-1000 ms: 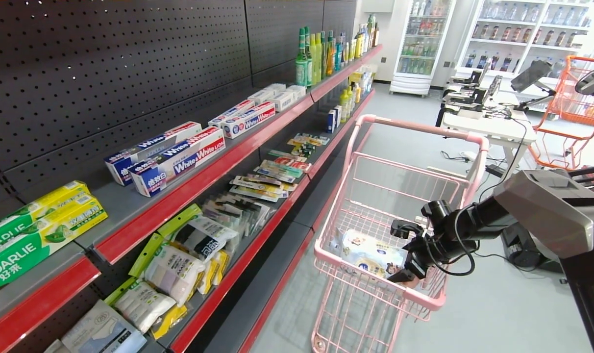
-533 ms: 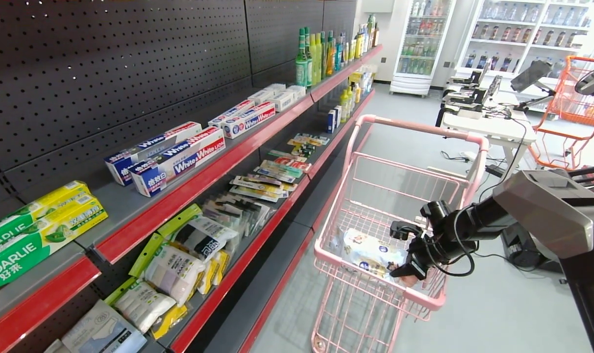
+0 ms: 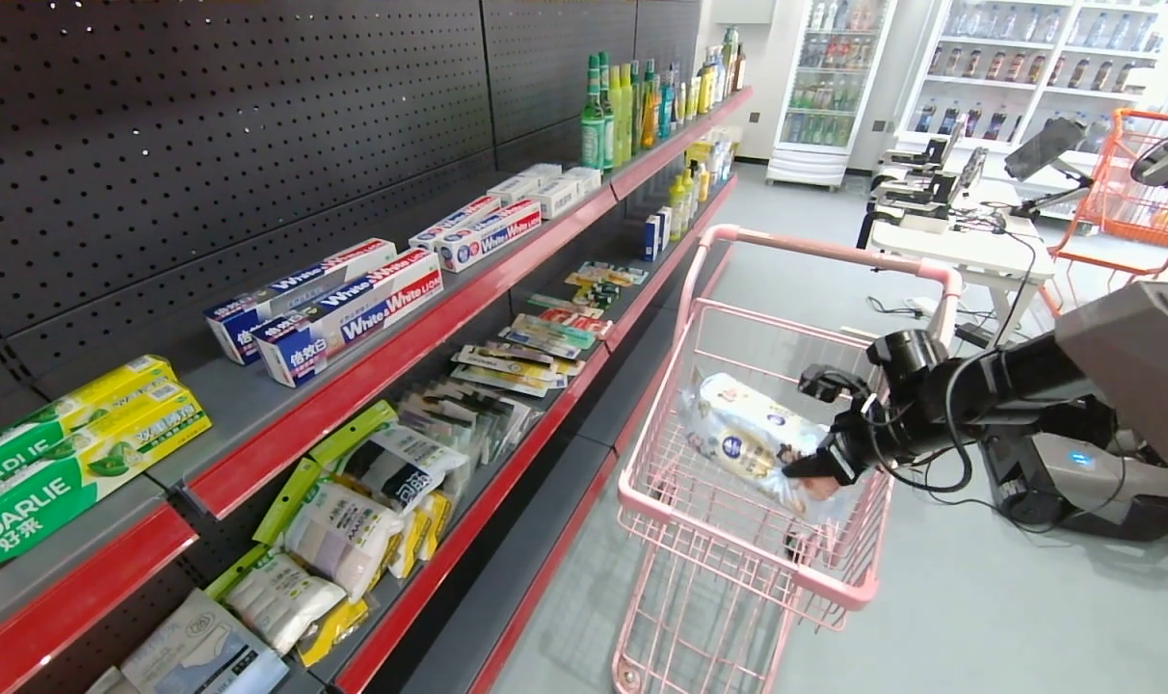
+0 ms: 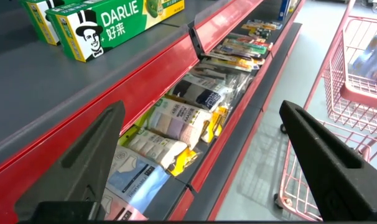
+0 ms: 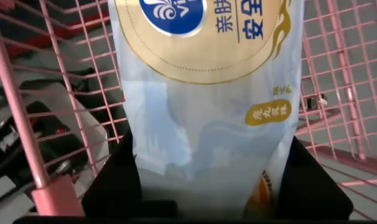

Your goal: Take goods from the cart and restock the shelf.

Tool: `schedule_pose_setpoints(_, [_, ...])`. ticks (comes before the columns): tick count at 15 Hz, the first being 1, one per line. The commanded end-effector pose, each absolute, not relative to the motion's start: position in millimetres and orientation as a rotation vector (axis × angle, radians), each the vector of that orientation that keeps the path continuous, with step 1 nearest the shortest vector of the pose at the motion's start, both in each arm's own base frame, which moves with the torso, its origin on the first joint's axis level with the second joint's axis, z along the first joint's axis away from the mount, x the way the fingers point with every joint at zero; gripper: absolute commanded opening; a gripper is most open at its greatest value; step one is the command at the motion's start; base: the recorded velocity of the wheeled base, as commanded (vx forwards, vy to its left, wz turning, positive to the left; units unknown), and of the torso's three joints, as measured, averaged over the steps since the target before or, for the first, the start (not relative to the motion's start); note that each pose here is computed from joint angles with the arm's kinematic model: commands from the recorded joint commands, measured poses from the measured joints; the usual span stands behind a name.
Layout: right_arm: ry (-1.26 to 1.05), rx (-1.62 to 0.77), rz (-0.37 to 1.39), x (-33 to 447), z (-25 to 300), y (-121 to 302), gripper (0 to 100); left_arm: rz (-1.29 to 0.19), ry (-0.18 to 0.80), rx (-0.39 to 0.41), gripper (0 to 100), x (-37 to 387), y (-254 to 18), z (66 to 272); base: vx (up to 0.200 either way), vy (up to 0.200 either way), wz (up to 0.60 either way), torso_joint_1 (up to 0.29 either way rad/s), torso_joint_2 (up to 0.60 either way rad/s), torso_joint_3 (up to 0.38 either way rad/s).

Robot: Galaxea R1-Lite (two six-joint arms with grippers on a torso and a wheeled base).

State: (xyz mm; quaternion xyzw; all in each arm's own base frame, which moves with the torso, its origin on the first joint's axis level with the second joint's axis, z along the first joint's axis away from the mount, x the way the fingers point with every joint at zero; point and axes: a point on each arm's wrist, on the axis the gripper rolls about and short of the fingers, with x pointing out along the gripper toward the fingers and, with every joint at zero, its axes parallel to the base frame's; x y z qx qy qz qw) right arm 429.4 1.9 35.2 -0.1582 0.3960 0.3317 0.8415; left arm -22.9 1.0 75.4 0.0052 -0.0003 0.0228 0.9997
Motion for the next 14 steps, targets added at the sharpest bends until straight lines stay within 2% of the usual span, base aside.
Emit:
schedule_pose_setpoints(1, [0.724,-0.267,0.527,413.6,115.2,-2.2,0,0.046,0.0,0.011,100,-22.8,1.0,75.5,0.0,0.0,0.0,0.0,0.0,0.0])
schedule_pose_setpoints(3, [0.696,-0.162,0.331,381.5,158.3,-2.9,0,0.046,0.0,0.011,100,-22.8,1.0,75.5,0.0,0.0,0.0,0.0,0.0,0.0])
schedule_pose_setpoints(5, [0.628,-0.096,0.079,319.8,206.9,-5.9,0,0.046,0.0,0.011,100,-22.8,1.0,75.5,0.0,0.0,0.0,0.0,0.0,0.0])
schedule_pose_setpoints(7, [0.551,-0.044,-0.145,254.4,232.7,-7.7,0,0.046,0.002,0.011,100,-22.8,1.0,75.3,0.0,0.0,0.0,0.0,0.0,0.0])
schedule_pose_setpoints(8, [0.539,-0.049,-0.174,240.9,234.8,-8.1,0,0.046,0.0,0.011,100,-22.8,1.0,75.5,0.0,0.0,0.0,0.0,0.0,0.0])
schedule_pose_setpoints(10, [0.455,-0.068,-0.244,158.3,235.4,-13.0,0,0.046,0.0,0.011,100,-22.8,1.0,75.5,0.0,0.0,0.0,0.0,0.0,0.0])
schedule_pose_setpoints(12, [0.417,-0.133,-0.268,122.7,232.2,-16.0,0,0.046,0.002,0.011,100,-22.8,1.0,75.3,0.0,0.0,0.0,0.0,0.0,0.0])
schedule_pose_setpoints(14, [0.397,-0.168,-0.279,111.0,232.2,-17.6,0,0.046,0.0,0.011,100,-22.8,1.0,75.5,0.0,0.0,0.0,0.0,0.0,0.0])
